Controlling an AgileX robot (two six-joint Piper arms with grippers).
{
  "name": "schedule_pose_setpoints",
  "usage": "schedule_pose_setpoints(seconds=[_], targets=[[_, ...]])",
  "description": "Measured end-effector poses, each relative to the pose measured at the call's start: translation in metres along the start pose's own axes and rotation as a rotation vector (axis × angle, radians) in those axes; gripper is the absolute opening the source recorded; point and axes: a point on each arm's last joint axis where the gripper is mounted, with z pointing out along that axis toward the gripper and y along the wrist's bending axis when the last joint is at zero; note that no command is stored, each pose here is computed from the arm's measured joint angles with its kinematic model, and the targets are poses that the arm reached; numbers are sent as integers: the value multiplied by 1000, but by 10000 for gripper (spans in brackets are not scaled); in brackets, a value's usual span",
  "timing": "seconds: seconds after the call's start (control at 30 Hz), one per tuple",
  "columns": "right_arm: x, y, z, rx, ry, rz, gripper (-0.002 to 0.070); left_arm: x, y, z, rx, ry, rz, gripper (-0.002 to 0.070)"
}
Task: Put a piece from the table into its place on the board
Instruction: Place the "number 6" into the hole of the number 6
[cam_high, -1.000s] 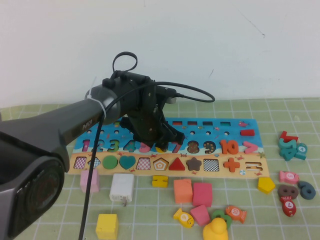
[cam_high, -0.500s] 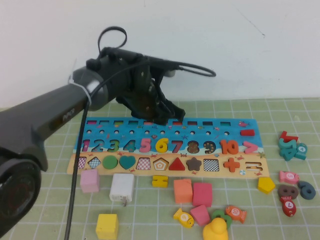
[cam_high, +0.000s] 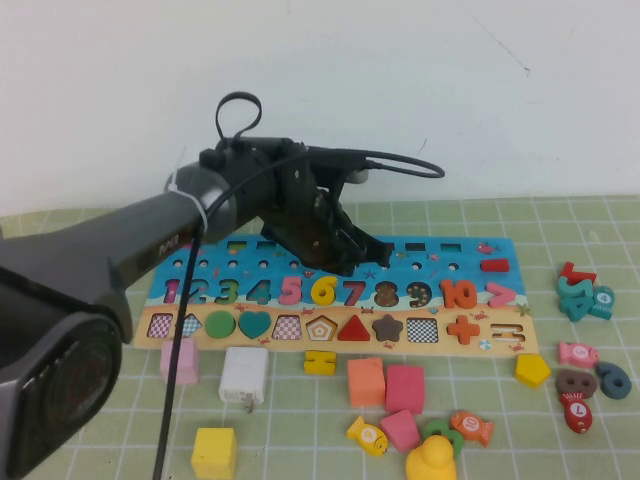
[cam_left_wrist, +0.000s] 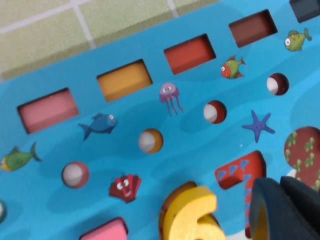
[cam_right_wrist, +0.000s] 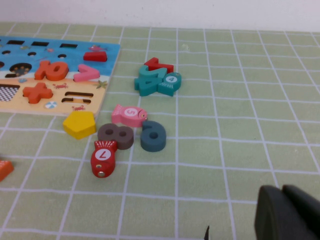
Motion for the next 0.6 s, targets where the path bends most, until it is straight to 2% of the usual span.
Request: schedule_pose_setpoints(seconds=[0.33, 0.6], targets=[[0, 0, 0, 0, 0, 0, -1, 3, 3, 14, 2, -3, 6, 0], [0, 0, 0, 0, 0, 0, -1, 5, 7, 18, -35, 9, 50, 0]])
